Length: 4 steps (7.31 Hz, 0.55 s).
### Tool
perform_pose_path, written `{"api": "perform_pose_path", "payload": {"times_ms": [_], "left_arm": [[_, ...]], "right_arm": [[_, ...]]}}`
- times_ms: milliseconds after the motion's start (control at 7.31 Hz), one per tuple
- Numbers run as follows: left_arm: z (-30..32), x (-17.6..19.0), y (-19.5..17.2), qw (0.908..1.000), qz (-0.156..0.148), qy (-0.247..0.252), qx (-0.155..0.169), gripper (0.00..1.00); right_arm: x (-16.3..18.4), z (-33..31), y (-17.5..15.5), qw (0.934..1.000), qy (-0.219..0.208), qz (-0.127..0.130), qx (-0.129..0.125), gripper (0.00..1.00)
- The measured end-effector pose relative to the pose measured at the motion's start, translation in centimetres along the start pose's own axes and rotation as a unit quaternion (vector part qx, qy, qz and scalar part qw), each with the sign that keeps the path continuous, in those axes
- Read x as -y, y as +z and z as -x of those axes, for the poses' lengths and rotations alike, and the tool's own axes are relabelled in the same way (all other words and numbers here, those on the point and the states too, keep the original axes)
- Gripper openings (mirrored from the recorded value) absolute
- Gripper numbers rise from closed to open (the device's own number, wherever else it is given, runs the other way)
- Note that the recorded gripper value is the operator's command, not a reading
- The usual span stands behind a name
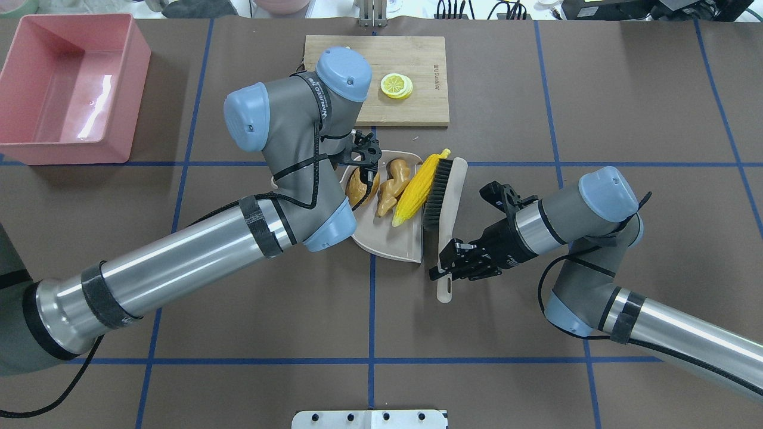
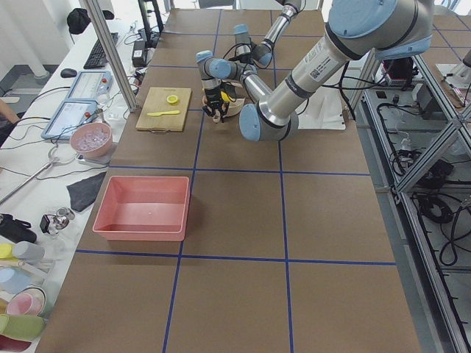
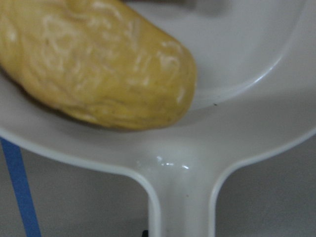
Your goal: Sweep and dump trash into bin
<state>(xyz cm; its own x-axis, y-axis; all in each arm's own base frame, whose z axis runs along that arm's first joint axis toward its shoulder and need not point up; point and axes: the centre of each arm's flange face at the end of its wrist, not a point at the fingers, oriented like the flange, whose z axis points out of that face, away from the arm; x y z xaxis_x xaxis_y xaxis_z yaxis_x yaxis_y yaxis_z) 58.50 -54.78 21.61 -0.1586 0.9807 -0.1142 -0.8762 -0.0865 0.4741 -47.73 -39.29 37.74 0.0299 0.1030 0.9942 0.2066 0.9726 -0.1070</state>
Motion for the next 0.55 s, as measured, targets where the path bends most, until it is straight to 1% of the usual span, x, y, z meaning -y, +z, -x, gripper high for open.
{"api": "perform_pose_path", "payload": {"times_ms": [274, 547], "left_arm": [[-0.2, -0.2, 0.1, 1.0000, -0.001, 0.001, 0.001, 0.00], [-0.2, -0.3, 0.1, 1.0000, -0.002, 0.001, 0.001, 0.00]], "right_arm": [[0.9, -1.3, -3.4, 0.9998, -0.001, 0.017, -0.004, 0.00], [0.6, -4.8, -6.4, 0.9996, -0.009, 0.025, -0.008, 0.00]]}}
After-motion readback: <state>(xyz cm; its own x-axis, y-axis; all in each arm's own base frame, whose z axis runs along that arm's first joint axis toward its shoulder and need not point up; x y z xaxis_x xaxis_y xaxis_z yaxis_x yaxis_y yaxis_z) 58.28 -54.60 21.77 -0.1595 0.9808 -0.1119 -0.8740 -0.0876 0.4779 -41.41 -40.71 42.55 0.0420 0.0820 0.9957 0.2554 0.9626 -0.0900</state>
